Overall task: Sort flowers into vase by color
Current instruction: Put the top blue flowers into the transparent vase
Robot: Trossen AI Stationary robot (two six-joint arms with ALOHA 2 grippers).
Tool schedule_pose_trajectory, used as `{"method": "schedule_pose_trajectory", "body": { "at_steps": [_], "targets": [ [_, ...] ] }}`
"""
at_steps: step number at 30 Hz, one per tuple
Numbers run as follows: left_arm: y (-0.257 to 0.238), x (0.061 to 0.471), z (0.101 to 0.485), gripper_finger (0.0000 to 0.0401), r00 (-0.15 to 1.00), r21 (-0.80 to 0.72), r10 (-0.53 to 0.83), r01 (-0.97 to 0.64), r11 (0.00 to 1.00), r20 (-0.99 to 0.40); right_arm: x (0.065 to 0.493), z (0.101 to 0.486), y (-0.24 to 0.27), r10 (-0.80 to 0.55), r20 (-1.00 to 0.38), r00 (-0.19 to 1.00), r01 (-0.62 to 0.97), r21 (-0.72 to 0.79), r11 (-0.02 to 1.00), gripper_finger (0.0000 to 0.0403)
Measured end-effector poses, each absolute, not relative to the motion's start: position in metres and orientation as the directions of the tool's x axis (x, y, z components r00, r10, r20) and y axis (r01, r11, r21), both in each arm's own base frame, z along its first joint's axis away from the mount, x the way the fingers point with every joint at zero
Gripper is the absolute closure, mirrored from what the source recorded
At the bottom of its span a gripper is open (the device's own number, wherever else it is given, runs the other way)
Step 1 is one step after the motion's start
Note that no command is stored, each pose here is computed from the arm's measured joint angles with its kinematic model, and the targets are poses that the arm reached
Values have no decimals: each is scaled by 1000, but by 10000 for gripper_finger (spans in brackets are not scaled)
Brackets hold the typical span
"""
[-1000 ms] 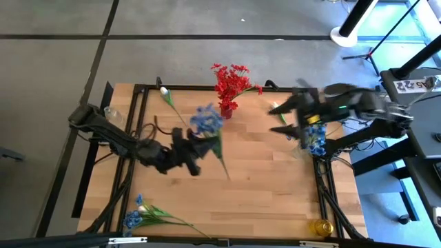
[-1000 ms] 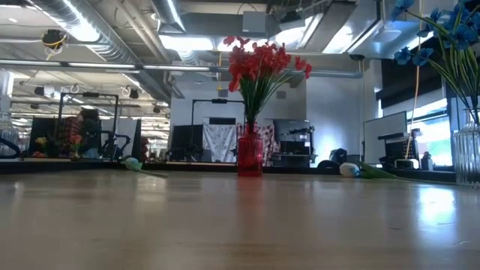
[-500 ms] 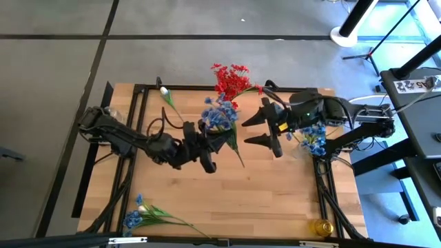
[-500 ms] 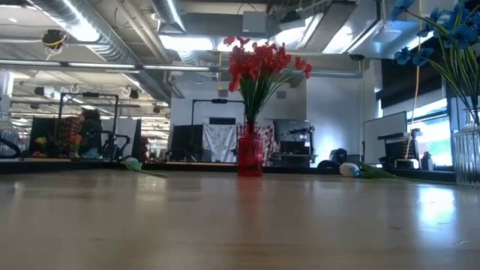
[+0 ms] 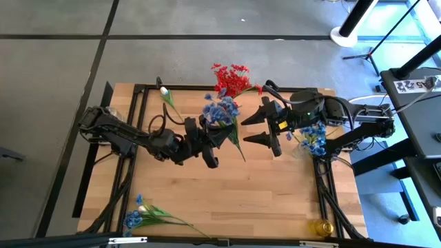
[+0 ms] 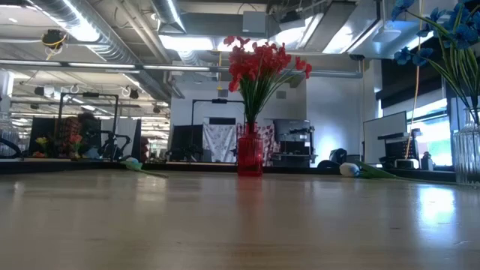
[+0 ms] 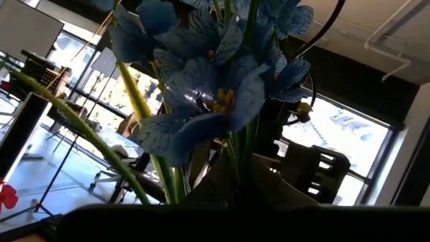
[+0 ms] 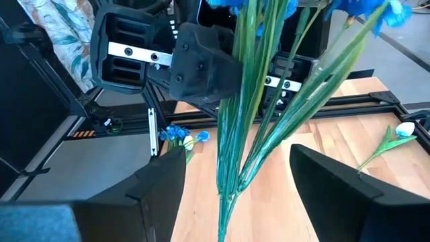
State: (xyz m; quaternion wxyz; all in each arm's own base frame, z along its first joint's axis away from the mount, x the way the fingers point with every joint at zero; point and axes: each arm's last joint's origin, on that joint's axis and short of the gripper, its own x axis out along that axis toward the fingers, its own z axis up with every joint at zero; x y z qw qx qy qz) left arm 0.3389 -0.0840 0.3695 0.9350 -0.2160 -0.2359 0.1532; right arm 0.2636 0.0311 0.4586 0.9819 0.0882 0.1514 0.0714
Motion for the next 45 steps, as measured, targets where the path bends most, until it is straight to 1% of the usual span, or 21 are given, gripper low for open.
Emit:
{"method": "schedule_pose_trajectory", "body": {
  "at_steps": [7, 17, 23, 28, 30, 33, 36, 39, 40, 41, 43, 45],
  "targets": [
    [-83, 339, 370, 399, 840, -468, 390, -190, 863, 378, 265, 458, 30, 133, -289, 948, -83, 181, 980, 136],
    [-82, 338, 372, 399, 830, -477, 395, -182, 860, 395, 281, 446, 33, 150, -335, 930, -94, 180, 979, 137],
    [-82, 338, 373, 399, 829, -478, 391, -175, 861, 401, 288, 449, 34, 184, -273, 944, -132, 199, 971, 137],
    [-80, 339, 373, 399, 845, -443, 320, -113, 890, 428, 301, 445, 36, 178, -257, 950, -116, 241, 964, 141],
    [-79, 340, 373, 399, 845, -441, 317, -110, 891, 430, 305, 440, 36, 178, -274, 945, -112, 241, 964, 155],
    [-79, 340, 373, 396, 844, -438, 326, -124, 890, 425, 307, 439, 36, 177, -278, 944, -109, 244, 964, 200],
    [-79, 340, 372, 379, 851, -418, 322, -136, 898, 415, 307, 440, 36, 176, -266, 948, -104, 265, 959, 275],
    [-81, 341, 371, 349, 861, -400, 304, -130, 907, 408, 306, 441, 36, 176, -264, 948, -104, 266, 958, 367],
    [-81, 339, 373, 337, 860, -396, 301, -129, 909, 411, 305, 442, 36, 178, -262, 949, -106, 266, 958, 382],
    [-82, 337, 375, 324, 864, -383, 294, -130, 914, 408, 304, 443, 36, 175, -257, 950, -104, 267, 958, 385],
    [-85, 329, 381, 299, 871, -355, 293, -149, 923, 395, 299, 446, 35, 163, -250, 954, -95, 264, 960, 378],
    [-88, 315, 391, 276, 882, -327, 300, -180, 928, 364, 286, 454, 33, 139, -240, 961, -75, 258, 963, 377]
  ]
}}
